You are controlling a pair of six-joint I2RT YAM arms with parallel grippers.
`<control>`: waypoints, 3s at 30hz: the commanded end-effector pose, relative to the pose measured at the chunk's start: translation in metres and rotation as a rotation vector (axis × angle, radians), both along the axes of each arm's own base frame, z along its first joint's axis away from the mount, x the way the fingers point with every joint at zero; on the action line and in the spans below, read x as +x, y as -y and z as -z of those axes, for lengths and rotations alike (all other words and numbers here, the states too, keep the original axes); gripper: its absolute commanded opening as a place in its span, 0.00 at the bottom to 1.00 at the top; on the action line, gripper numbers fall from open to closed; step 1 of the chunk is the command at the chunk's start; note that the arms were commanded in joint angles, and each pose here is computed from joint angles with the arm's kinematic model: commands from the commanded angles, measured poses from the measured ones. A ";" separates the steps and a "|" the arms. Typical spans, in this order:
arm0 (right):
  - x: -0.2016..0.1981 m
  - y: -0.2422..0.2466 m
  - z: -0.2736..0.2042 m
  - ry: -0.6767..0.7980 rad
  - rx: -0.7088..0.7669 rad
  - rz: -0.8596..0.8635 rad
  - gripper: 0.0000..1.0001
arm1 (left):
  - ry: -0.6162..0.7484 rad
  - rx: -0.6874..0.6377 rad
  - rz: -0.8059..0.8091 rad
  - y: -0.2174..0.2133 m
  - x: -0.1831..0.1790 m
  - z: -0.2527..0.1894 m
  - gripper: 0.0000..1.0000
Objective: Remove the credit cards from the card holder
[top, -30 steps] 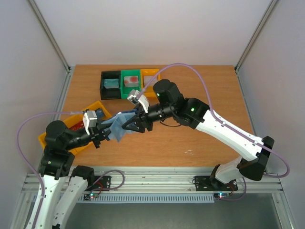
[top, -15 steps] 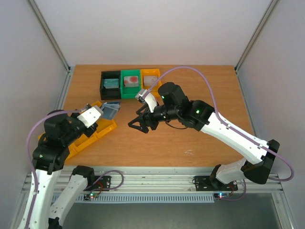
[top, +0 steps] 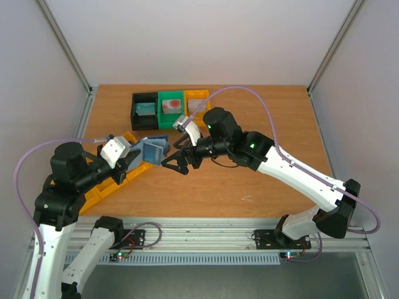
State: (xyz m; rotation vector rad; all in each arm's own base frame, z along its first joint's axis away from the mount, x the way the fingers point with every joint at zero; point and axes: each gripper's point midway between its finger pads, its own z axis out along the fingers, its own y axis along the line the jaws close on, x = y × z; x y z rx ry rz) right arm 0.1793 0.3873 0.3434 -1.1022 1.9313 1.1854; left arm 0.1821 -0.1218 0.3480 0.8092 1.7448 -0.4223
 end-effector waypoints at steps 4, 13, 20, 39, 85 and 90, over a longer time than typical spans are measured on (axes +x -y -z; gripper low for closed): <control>0.000 -0.013 -0.009 -0.005 0.079 -0.021 0.98 | -0.069 -0.169 0.171 0.026 -0.027 -0.023 0.00; -0.028 -0.007 -0.029 0.021 0.166 -0.163 0.06 | -0.135 -0.303 0.336 0.043 -0.056 -0.036 0.00; -0.034 0.007 -0.036 0.023 0.189 -0.141 0.01 | -0.125 -0.281 0.077 0.020 -0.016 -0.018 0.53; 0.046 0.036 0.037 -0.009 -0.360 0.445 0.01 | -0.212 -0.483 0.435 0.056 -0.049 -0.016 0.41; 0.021 0.019 -0.055 0.065 0.084 0.313 0.01 | -0.305 -0.478 0.418 0.057 -0.053 -0.090 0.50; 0.026 0.017 -0.058 0.056 0.076 0.333 0.01 | -0.424 -0.589 0.324 0.058 -0.026 -0.076 0.43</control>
